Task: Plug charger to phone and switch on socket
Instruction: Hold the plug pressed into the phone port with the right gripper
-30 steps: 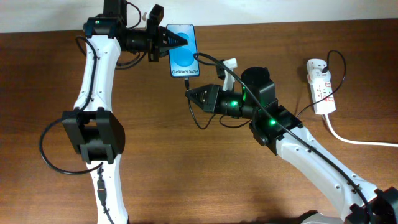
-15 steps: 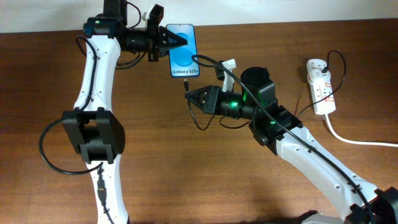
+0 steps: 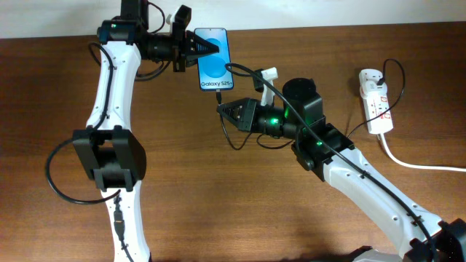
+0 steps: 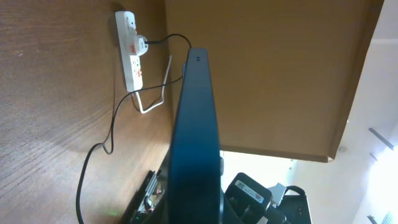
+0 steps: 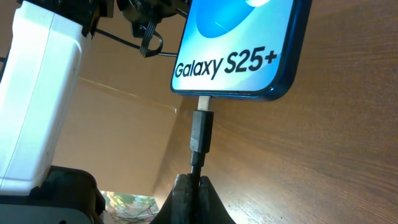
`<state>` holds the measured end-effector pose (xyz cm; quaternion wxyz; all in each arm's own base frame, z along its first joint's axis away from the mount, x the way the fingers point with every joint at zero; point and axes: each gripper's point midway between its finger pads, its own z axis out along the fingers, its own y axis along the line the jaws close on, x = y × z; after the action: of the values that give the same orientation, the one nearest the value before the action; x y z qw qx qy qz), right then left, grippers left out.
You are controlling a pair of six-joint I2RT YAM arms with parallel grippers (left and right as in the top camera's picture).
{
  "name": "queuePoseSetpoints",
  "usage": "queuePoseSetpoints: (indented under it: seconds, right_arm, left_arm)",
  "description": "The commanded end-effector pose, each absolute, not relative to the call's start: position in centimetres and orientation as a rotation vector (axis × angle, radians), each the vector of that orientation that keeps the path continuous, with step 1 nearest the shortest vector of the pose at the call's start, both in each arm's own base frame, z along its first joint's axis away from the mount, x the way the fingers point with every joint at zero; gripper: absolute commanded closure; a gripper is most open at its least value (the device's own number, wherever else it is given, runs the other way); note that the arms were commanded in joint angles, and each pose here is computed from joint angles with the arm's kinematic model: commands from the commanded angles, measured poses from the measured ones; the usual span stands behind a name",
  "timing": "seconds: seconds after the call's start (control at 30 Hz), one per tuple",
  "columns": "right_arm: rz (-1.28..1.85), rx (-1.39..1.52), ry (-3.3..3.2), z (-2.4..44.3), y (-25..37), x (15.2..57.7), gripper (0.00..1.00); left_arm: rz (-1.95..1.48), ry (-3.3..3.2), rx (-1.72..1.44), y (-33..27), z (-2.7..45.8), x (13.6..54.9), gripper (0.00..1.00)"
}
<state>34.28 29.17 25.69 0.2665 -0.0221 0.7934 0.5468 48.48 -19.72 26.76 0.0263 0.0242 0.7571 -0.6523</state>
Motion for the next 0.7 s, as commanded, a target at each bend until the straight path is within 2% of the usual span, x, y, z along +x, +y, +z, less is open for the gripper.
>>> queuePoseSetpoints:
  seconds: [0.0,0.67]
  right_arm:
    - [1.454,-0.058,2.139,25.33,28.98,34.66,0.96]
    - [1.452,-0.053,2.15,25.11,28.96,34.59,0.96]
  left_arm:
    - [-2.06,2.316,0.087,-19.89,27.4,48.2,1.0]
    - [-2.065,2.318,0.094,-20.16,27.41,48.07,1.0]
